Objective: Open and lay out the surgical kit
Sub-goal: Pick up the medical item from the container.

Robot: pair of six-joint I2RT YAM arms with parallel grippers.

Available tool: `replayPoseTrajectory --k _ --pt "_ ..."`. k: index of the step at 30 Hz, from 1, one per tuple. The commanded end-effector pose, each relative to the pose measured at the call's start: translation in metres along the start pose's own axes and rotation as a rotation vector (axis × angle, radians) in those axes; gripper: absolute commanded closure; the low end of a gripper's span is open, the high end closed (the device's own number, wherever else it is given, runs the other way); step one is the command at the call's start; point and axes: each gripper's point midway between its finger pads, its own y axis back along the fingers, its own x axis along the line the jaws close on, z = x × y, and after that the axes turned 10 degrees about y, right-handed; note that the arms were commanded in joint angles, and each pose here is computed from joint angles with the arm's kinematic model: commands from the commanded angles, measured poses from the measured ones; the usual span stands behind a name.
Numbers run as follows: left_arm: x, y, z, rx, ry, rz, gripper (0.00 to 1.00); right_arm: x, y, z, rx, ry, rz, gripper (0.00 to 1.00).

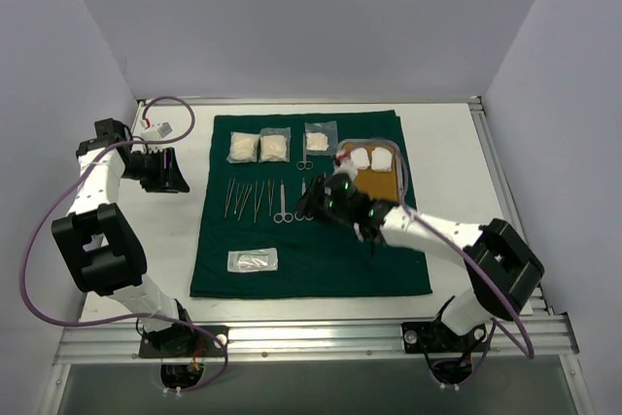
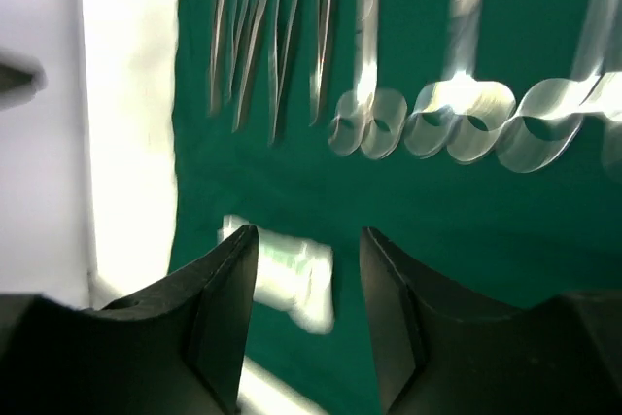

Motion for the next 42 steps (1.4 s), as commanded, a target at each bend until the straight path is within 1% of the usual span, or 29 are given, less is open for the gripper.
replayPoseTrajectory --k 1,2,3,4,6,8,10,11,13,18,21,23,24,27,32,38,42 --pt "-0.006 0.012 0.013 -0.050 -0.065 0.010 0.49 -0.007 0.020 0.121 -0.085 0.310 -0.061 0.59" --pt "-0.006 0.013 0.013 -0.046 -0.062 0.013 0.50 -0.019 0.022 0.135 -0.070 0.445 -0.131 0.60" --pt "-0.007 0.015 0.015 -0.051 -0.070 0.014 0.50 -0.041 0.018 0.148 -0.067 0.490 -0.254 0.60" --pt "-0.008 0.017 0.015 -0.050 -0.070 0.014 0.50 -0.046 0.026 0.169 -0.076 0.511 -0.311 0.61" --pt "-0.009 0.020 0.015 -0.052 -0.074 0.020 0.49 -0.068 0.024 0.186 -0.088 0.543 -0.403 0.62" --pt "-0.009 0.022 0.016 -0.059 -0.079 0.026 0.50 -0.091 0.025 0.206 -0.106 0.517 -0.451 0.64" --pt "-0.009 0.022 0.016 -0.058 -0.078 0.029 0.50 -0.114 0.015 0.210 -0.078 0.505 -0.495 0.67" --pt "-0.008 0.021 0.016 -0.057 -0.077 0.031 0.50 -0.125 0.016 0.220 -0.082 0.493 -0.523 0.67" --pt "-0.007 0.020 0.016 -0.056 -0.072 0.034 0.50 -0.146 0.004 0.216 -0.041 0.500 -0.566 0.68" --pt "-0.003 0.015 0.019 -0.052 -0.068 0.050 0.50 -0.176 -0.026 0.212 0.041 0.523 -0.601 0.65" --pt "0.001 0.010 0.019 -0.040 -0.060 0.054 0.50 -0.193 -0.039 0.210 0.070 0.528 -0.629 0.63" --pt "0.004 0.007 0.018 -0.031 -0.055 0.055 0.50 -0.200 -0.044 0.216 0.066 0.517 -0.626 0.63" --pt "0.006 0.006 0.017 -0.026 -0.052 0.057 0.50 -0.205 -0.051 0.211 0.086 0.513 -0.624 0.63" --pt "0.009 0.002 0.017 -0.021 -0.050 0.061 0.50 -0.209 -0.061 0.210 0.107 0.521 -0.618 0.62" --pt "0.013 -0.004 0.016 -0.007 -0.043 0.061 0.50 -0.210 -0.069 0.217 0.091 0.518 -0.614 0.59" --pt "0.015 -0.006 0.017 -0.003 -0.039 0.057 0.50 -0.209 -0.082 0.207 0.127 0.540 -0.586 0.58" --pt "0.016 -0.011 0.016 0.010 -0.032 0.053 0.50 -0.209 -0.084 0.203 0.131 0.566 -0.604 0.59"
